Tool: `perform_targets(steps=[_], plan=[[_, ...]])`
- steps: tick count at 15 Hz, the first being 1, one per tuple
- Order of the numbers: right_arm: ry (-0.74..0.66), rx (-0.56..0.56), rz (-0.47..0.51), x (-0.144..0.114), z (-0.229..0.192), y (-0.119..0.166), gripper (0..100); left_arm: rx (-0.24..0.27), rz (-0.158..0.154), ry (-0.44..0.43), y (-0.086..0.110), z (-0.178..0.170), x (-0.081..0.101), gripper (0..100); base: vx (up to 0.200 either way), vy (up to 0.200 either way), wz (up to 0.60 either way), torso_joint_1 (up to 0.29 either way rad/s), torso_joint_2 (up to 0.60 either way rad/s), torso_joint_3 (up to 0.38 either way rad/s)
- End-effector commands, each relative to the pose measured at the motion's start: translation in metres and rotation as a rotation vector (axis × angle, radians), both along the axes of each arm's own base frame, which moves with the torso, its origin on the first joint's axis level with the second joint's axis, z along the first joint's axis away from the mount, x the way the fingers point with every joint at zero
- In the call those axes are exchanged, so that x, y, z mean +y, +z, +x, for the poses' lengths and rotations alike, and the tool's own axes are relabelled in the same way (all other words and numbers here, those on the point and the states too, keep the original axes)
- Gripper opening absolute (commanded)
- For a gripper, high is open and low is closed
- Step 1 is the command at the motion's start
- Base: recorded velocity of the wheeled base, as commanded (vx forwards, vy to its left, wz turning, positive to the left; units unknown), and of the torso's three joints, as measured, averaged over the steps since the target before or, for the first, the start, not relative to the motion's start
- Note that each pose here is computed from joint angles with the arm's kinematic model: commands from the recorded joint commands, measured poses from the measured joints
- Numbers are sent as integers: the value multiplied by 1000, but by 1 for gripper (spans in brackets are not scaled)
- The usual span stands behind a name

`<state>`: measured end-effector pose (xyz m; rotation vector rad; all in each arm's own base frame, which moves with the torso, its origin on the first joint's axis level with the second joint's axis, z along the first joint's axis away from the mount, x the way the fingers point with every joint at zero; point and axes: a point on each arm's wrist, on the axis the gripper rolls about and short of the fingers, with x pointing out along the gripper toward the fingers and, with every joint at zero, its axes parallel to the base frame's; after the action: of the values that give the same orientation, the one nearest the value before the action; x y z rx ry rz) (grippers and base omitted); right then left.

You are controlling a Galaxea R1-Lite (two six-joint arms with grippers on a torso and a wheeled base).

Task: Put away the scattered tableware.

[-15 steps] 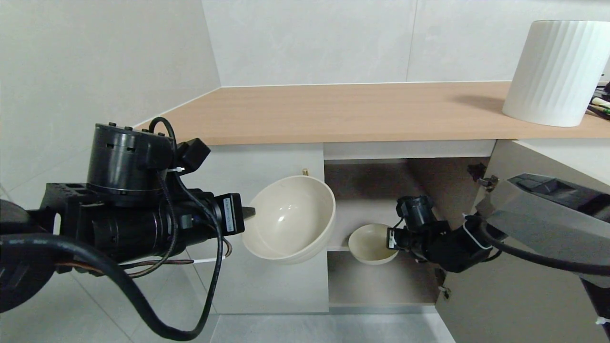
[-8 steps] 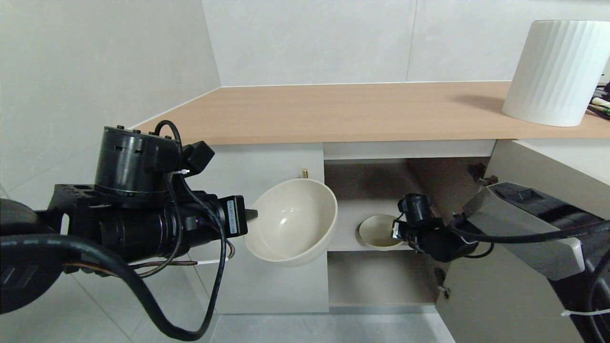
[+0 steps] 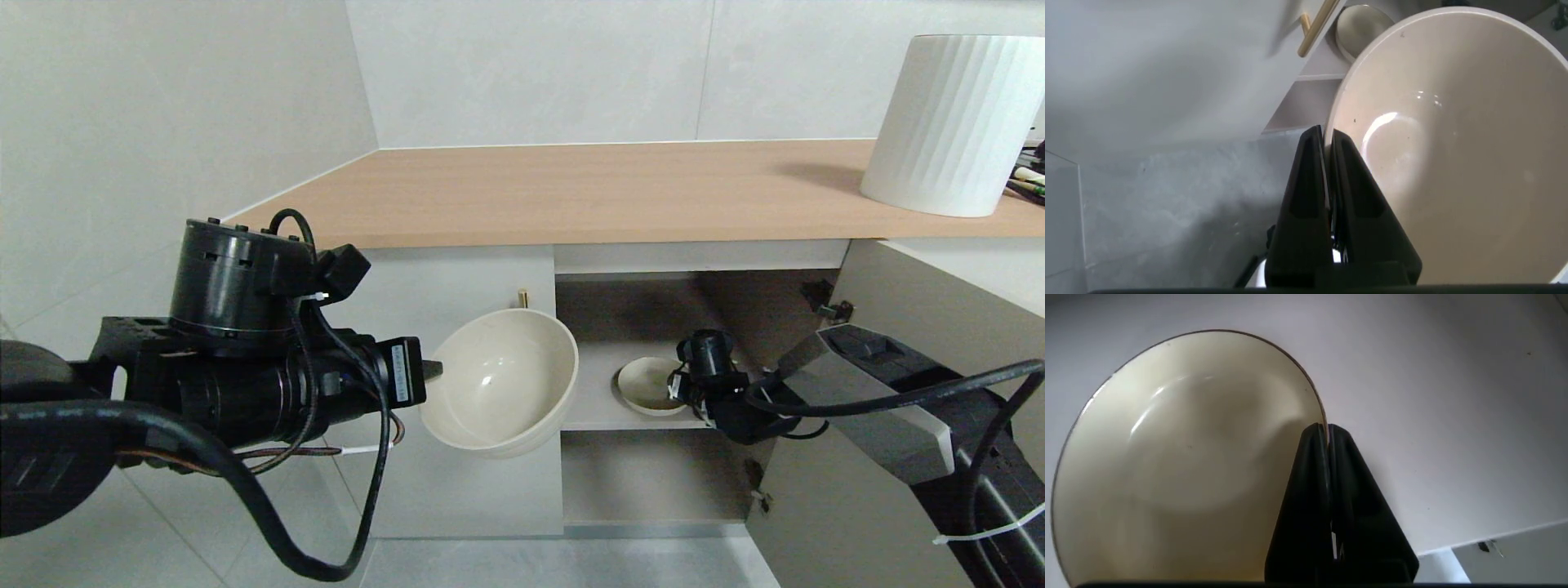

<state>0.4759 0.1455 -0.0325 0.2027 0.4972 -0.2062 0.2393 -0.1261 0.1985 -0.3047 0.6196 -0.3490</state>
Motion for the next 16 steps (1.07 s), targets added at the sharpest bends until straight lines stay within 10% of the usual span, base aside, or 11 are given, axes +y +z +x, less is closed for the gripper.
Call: perform_targets(steps=[1, 5, 6, 11, 16], plan=[[-8, -3, -2, -1, 4, -4, 0, 3, 1, 0, -1, 1, 0, 0, 0, 0, 0, 0, 0, 0], [-25, 2, -13, -3, 4, -2, 0, 7, 3, 0, -2, 1, -1, 0, 0, 0, 0, 0, 0, 0], [-26, 2, -11, -3, 4, -2, 100, 6, 4, 3, -2, 2, 0, 0, 0, 0, 0, 0, 0, 0], [-39, -17, 18, -2, -3, 18, 100, 21, 12, 1, -7, 5, -2, 0, 0, 0, 0, 0, 0, 0], [122, -7, 50, 22, -85, 100, 100, 94, 71, -27, -34, 13, -22, 0, 0, 0, 0, 0, 0, 0]])
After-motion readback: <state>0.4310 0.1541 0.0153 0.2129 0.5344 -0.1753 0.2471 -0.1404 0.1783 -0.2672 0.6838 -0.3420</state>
